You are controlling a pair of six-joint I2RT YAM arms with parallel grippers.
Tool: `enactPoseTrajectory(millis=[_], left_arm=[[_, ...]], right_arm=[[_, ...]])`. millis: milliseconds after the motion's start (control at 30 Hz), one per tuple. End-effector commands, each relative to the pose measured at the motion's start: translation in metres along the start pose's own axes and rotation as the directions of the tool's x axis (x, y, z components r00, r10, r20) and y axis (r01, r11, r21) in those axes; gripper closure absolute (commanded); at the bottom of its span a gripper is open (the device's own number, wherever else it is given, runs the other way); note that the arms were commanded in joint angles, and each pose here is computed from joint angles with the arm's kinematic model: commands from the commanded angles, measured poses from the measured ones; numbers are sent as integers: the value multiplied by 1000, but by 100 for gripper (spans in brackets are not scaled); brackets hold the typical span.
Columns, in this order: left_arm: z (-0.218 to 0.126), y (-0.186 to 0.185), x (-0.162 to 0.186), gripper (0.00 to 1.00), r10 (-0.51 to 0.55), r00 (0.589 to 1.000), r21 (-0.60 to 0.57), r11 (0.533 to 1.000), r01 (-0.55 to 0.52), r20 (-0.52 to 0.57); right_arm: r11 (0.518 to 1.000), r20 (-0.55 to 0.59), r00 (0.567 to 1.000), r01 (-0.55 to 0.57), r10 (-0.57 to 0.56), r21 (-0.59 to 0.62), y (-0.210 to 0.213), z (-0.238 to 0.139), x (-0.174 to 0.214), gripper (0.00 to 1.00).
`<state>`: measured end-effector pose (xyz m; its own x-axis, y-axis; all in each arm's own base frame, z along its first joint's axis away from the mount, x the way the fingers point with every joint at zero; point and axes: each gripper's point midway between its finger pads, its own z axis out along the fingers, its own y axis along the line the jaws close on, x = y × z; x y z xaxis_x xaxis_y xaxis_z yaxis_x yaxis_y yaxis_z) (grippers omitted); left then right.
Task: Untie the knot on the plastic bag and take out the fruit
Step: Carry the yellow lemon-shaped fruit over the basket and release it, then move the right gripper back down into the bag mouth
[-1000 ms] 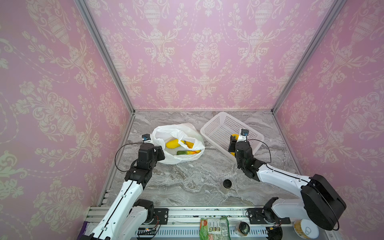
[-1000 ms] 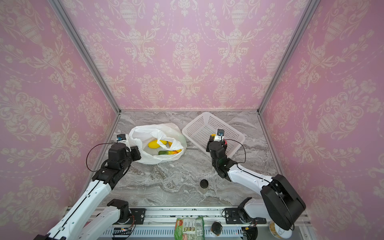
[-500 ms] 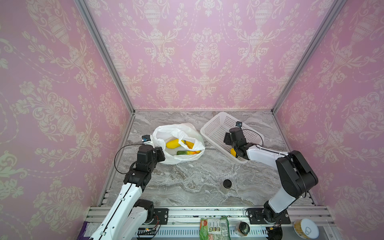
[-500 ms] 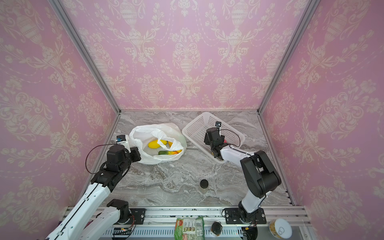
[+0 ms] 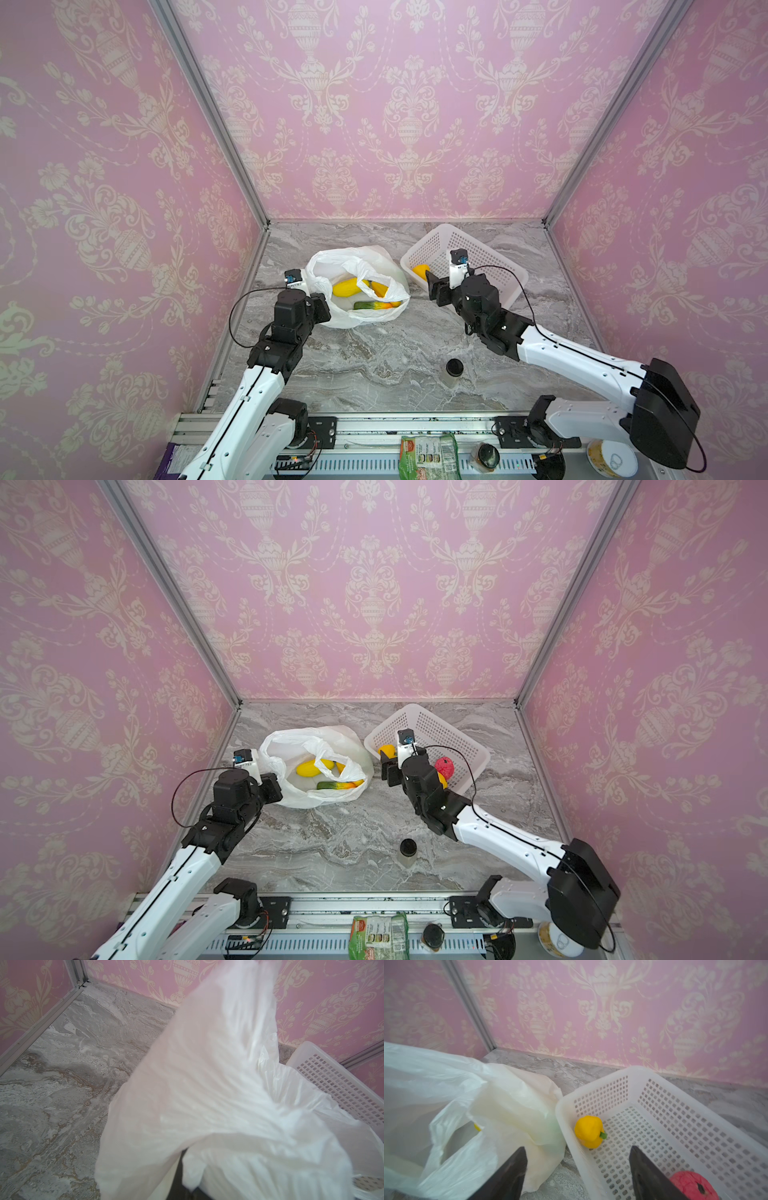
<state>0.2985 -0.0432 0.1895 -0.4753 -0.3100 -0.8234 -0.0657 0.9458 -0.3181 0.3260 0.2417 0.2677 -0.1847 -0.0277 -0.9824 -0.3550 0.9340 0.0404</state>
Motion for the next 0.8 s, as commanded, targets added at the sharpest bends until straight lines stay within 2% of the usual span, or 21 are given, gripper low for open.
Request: enactPoseTrajectory(millis=[0, 133, 233, 333, 400, 567, 767], left_arm=[[3, 0, 6, 100, 13, 1000, 15, 1000, -13, -16], [0, 0, 5, 100, 13, 1000, 15, 1000, -13, -8], [-1, 1, 6, 100, 10, 1000, 14, 1000, -10, -5], [-1, -1, 7, 100, 11, 1000, 24, 1000, -10, -10], [-2, 0, 7, 100, 10, 1000, 21, 1000, -10, -7], [-3, 0, 6, 100, 8, 1000, 21, 1000, -8, 1], [-2, 1, 7, 100, 6, 1000, 16, 1000, -6, -4]], right_arm=[[976, 95, 984, 163, -151, -142, 47, -18, -11, 33], [902, 89, 968, 250, -233, -353, 123, -23, 2, 42], [871, 12, 951, 286, -307, -398, 159, -6, 19, 51], [880, -77, 943, 272, -325, -390, 177, 21, 38, 62], [883, -114, 939, 258, -325, -392, 190, 38, 45, 66], [894, -257, 913, 196, -316, -403, 204, 77, 78, 73], [932, -370, 890, 139, -266, -335, 195, 130, 98, 75]])
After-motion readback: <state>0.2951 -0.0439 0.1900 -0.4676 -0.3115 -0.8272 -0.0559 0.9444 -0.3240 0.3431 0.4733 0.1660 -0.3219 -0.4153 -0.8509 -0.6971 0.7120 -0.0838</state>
